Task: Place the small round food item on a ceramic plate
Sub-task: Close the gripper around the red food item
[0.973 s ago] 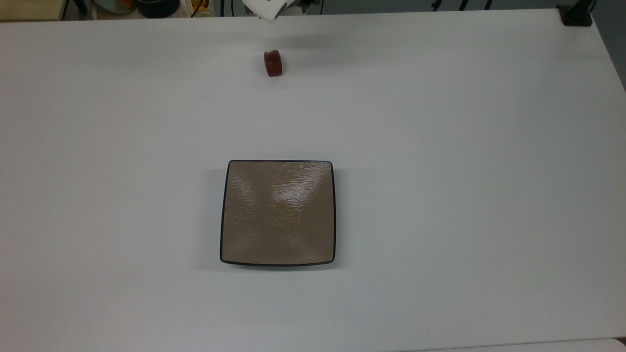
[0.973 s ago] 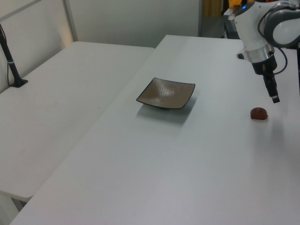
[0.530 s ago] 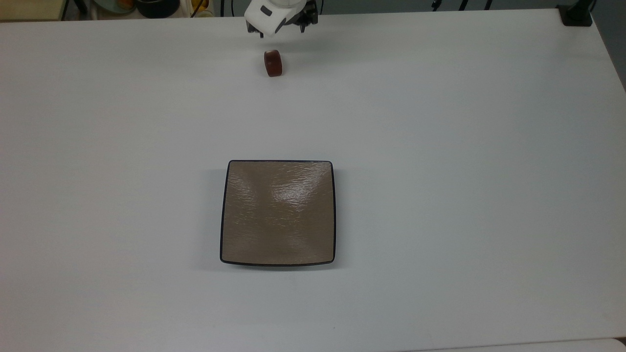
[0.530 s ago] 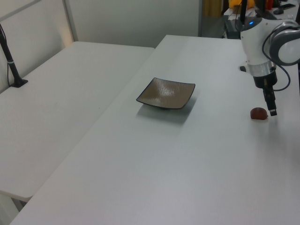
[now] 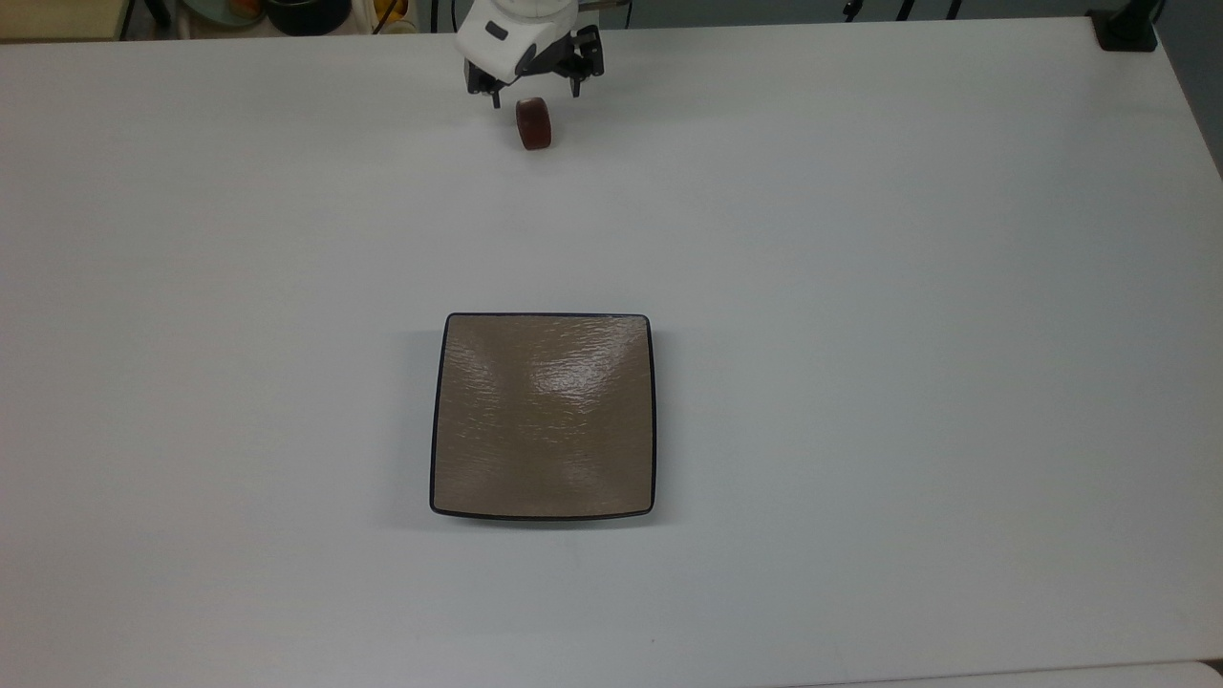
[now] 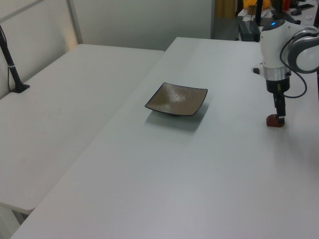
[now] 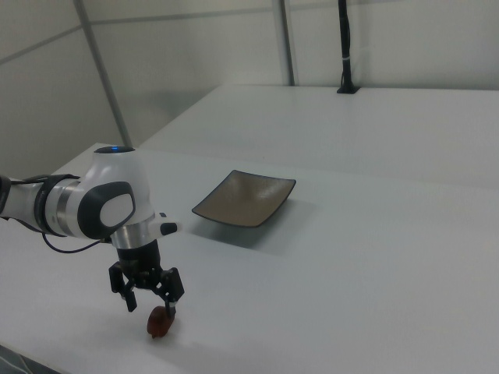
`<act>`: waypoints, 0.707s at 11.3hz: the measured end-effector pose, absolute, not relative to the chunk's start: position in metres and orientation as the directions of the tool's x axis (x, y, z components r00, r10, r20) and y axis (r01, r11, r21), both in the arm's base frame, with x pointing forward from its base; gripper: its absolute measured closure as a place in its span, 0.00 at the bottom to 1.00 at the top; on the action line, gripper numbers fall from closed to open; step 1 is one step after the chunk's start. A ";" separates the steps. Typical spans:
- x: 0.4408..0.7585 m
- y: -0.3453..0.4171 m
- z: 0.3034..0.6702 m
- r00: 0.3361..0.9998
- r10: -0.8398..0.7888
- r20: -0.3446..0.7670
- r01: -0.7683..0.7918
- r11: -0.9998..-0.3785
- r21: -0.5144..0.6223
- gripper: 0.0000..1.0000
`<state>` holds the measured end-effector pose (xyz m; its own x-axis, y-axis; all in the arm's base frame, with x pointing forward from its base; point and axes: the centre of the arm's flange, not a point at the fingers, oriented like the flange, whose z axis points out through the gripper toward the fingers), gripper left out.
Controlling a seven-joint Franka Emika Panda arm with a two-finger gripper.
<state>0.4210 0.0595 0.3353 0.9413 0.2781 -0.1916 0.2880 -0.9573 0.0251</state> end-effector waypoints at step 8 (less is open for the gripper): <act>0.426 0.057 0.318 0.931 0.328 -0.160 0.335 -0.942 0.018 0.37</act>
